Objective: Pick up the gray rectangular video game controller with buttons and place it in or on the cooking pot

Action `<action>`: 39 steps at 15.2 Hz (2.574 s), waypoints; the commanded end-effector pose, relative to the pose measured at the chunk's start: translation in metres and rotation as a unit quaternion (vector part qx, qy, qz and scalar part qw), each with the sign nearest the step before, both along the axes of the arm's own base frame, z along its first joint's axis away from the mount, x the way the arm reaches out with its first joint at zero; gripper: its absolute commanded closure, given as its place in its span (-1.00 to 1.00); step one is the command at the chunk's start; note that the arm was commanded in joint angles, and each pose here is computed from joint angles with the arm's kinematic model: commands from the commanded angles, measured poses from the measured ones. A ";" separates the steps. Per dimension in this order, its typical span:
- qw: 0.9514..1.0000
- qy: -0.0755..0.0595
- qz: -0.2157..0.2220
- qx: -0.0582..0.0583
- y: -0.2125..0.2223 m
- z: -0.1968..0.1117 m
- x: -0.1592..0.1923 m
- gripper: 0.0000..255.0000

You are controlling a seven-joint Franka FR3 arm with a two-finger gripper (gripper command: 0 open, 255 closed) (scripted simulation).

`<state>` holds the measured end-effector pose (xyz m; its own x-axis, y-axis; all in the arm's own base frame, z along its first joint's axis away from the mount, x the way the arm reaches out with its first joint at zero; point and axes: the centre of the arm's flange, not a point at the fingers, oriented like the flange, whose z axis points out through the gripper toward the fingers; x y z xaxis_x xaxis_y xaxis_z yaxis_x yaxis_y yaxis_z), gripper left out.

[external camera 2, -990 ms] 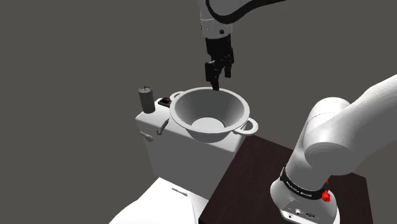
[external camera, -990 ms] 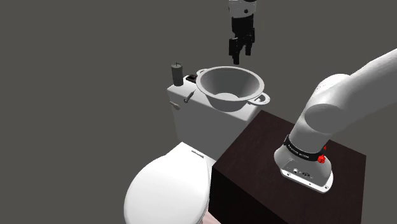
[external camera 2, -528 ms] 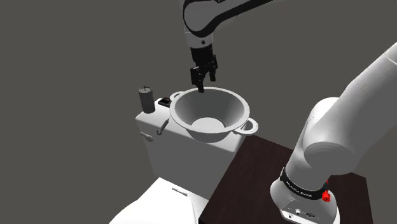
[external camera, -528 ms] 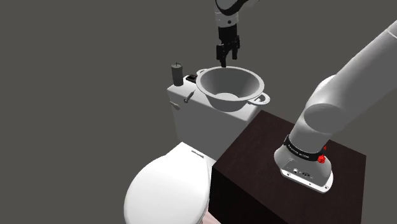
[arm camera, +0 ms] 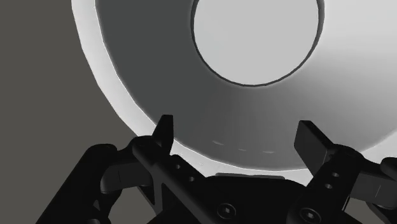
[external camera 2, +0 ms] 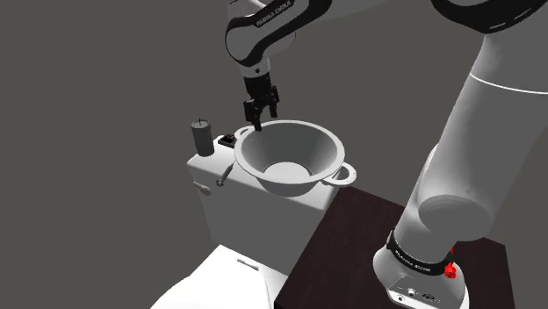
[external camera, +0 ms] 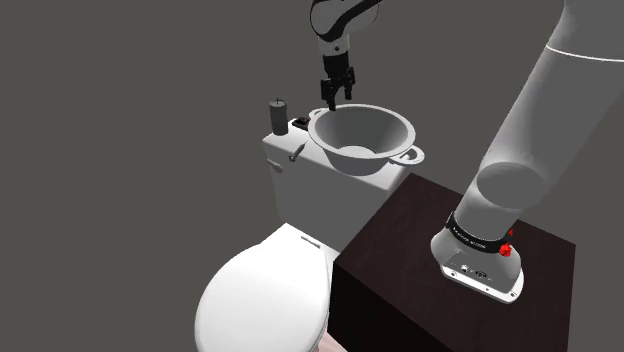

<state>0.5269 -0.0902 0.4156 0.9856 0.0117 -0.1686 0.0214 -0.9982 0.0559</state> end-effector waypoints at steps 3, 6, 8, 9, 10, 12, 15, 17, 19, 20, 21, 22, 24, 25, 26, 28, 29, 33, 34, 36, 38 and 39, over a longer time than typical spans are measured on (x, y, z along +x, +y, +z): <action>1.000 0.005 0.004 0.007 -0.013 -0.029 0.044 -1.00; 1.000 0.008 0.007 0.012 -0.023 -0.051 0.077 -1.00; 1.000 0.011 0.009 0.015 -0.029 -0.065 0.099 -1.00; 1.000 0.012 0.010 0.017 -0.033 -0.072 0.110 -1.00; 1.000 0.013 0.010 0.019 -0.036 -0.080 0.121 -1.00; 1.000 0.016 0.012 0.022 -0.042 -0.094 0.143 -1.00; 0.999 0.019 0.015 0.027 -0.050 -0.117 0.177 -1.00; 0.999 0.019 0.015 0.027 -0.051 -0.122 0.176 -1.00; 0.999 0.019 0.015 0.027 -0.051 -0.133 0.174 -1.00; 0.999 0.019 0.015 0.027 -0.051 -0.138 0.173 -1.00; 0.999 0.019 0.015 0.027 -0.051 -0.143 0.172 -1.00; 0.999 0.019 0.015 0.027 -0.051 -0.148 0.171 -1.00; 0.999 0.019 0.015 0.027 -0.051 -0.156 0.169 -1.00; 0.999 0.019 0.015 0.027 -0.051 -0.156 0.169 -1.00; 0.999 0.019 0.015 0.027 -0.051 -0.156 0.169 -1.00; 0.999 0.019 0.015 0.027 -0.051 -0.156 0.169 -1.00; 0.999 0.019 0.015 0.027 -0.051 -0.156 0.169 -1.00; 0.999 0.019 0.015 0.027 -0.051 -0.157 0.169 1.00; 0.999 0.019 0.015 0.027 -0.051 -0.157 0.169 1.00; 0.999 0.019 0.015 0.027 -0.051 -0.157 0.169 1.00; 0.999 0.019 0.015 0.027 -0.051 -0.157 0.169 1.00; 0.999 0.019 0.015 0.027 -0.051 -0.157 0.169 1.00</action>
